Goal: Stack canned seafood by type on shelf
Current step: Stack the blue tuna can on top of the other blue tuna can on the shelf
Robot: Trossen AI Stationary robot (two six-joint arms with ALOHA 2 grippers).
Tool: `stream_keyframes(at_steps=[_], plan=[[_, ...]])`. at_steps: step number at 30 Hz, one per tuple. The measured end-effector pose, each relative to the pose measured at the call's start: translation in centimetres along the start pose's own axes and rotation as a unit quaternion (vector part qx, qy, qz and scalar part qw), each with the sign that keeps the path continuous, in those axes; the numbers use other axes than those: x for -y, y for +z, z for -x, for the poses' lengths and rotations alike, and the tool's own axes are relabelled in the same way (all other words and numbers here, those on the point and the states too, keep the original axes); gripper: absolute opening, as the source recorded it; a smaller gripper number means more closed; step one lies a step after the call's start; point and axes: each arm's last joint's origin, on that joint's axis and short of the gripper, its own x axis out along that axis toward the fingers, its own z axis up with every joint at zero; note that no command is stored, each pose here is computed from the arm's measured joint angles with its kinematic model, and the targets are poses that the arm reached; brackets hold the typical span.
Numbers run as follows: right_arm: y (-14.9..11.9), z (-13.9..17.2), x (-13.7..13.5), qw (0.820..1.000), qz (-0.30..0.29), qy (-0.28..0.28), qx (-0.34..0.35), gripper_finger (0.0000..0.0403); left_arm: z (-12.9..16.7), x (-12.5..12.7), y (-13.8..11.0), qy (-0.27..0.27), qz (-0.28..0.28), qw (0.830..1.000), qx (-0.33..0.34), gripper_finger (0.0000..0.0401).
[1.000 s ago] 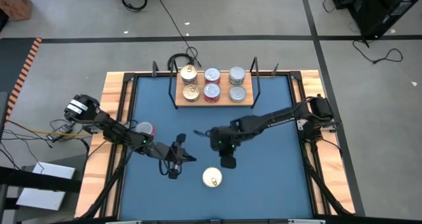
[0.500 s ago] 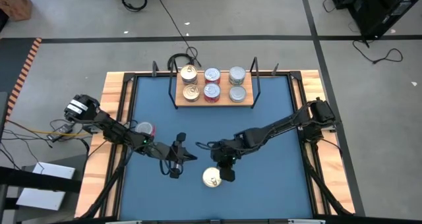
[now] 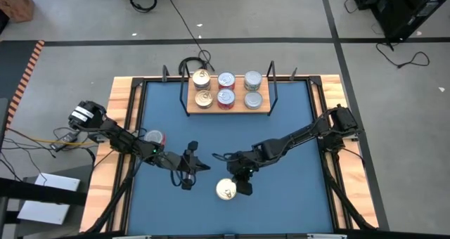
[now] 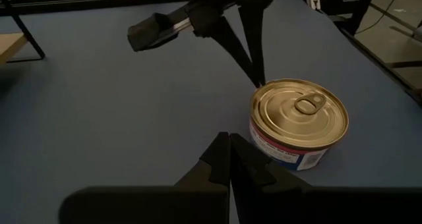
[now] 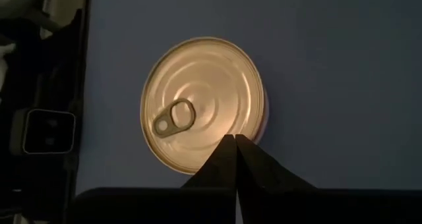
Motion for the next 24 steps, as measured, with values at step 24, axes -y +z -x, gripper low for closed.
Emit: stream_keyframes(at_steps=[24], plan=[[-0.2,-1.1,0.9,1.000,-0.002,0.006,0.012,0.0003,0.0,0.0,0.0,0.001,0.004,1.000,0.000,0.0006]])
